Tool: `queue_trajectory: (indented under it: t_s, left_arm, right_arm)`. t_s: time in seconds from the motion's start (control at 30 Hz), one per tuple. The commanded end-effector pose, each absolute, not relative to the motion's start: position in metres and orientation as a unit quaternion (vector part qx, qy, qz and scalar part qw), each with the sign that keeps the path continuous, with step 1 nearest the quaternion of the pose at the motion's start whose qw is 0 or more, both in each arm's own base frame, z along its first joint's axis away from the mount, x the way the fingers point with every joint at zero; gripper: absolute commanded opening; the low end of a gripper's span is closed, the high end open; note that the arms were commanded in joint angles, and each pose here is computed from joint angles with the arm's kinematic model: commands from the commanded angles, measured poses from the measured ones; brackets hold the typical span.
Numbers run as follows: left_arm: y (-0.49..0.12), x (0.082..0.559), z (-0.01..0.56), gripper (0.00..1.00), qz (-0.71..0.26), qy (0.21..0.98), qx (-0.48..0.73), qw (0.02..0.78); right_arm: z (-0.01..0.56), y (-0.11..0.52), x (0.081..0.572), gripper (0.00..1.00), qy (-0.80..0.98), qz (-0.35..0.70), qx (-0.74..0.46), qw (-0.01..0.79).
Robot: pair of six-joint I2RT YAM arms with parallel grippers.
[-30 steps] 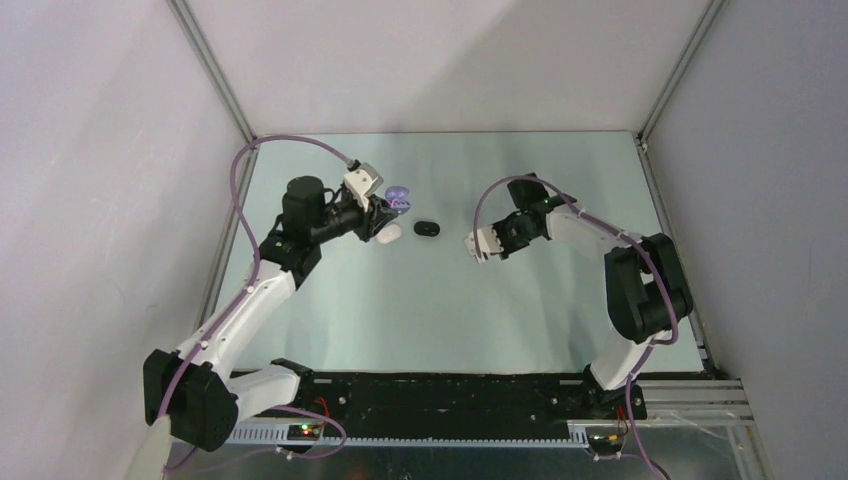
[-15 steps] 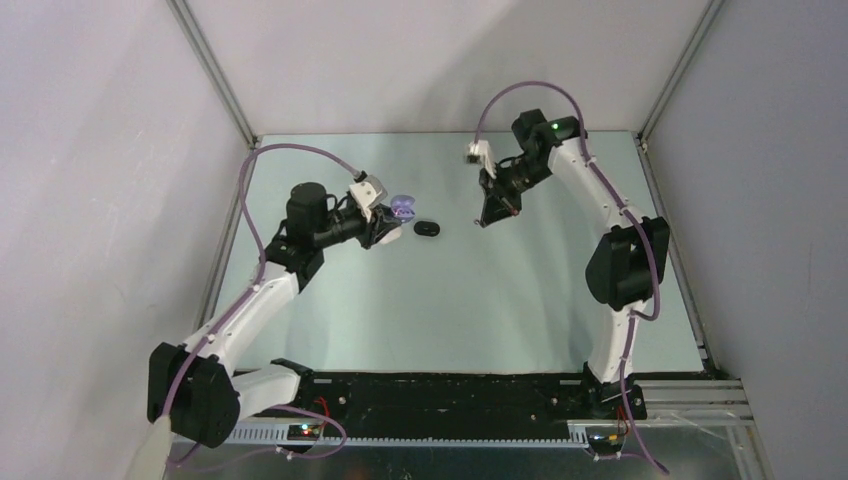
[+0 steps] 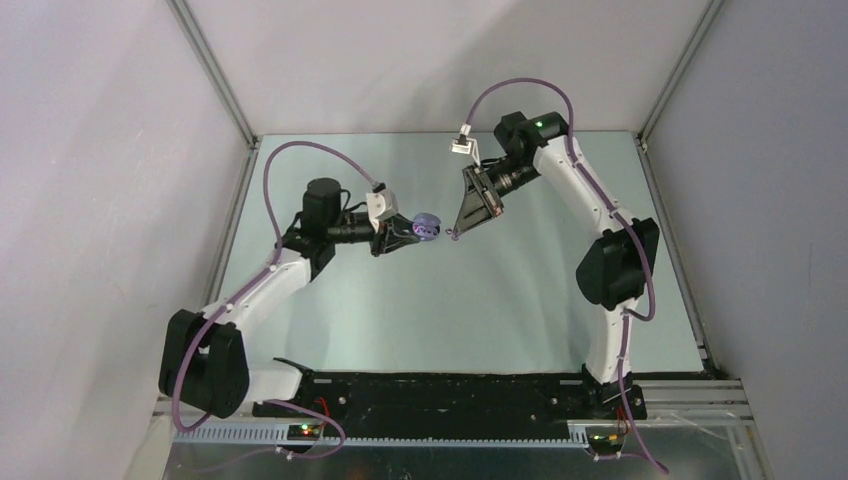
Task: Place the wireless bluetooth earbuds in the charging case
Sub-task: Place the earbud in the charging case.
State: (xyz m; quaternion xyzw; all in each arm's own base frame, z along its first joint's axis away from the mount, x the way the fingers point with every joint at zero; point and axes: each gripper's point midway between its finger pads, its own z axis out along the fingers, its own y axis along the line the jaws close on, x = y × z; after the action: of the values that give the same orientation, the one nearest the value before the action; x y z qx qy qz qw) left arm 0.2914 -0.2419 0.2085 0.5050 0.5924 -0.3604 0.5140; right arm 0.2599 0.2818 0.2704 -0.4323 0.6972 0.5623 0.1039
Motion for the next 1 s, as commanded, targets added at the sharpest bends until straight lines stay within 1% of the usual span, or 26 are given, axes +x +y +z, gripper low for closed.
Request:
queue_trajectory:
  t_s: [0.0,0.2,0.37,0.67,0.97]
  left_arm:
    - [-0.258,0.277,0.240,0.00,-0.394,0.521,0.550,0.520]
    - [-0.259,0.268,0.241,0.00,-0.404,0.502,0.587,0.489]
    - [-0.259,0.265,0.246,0.00,-0.400,0.483,0.607,0.488]
    - [-0.259,0.261,0.247,0.00,-0.409,0.477,0.618,0.473]
    - [-0.259,0.262,0.250,0.00,-0.410,0.478,0.615,0.475]
  right_arm:
    - [0.286,0.295,0.255,0.00,0.676,0.592,-0.428,0.094]
    - [0.281,0.305,0.256,0.00,0.667,0.571,-0.467,0.109]
    - [0.277,0.308,0.260,0.00,0.665,0.561,-0.479,0.118]
    - [0.271,0.311,0.262,0.00,0.657,0.537,-0.511,0.137]
    - [0.265,0.313,0.261,0.00,0.655,0.538,-0.514,0.131]
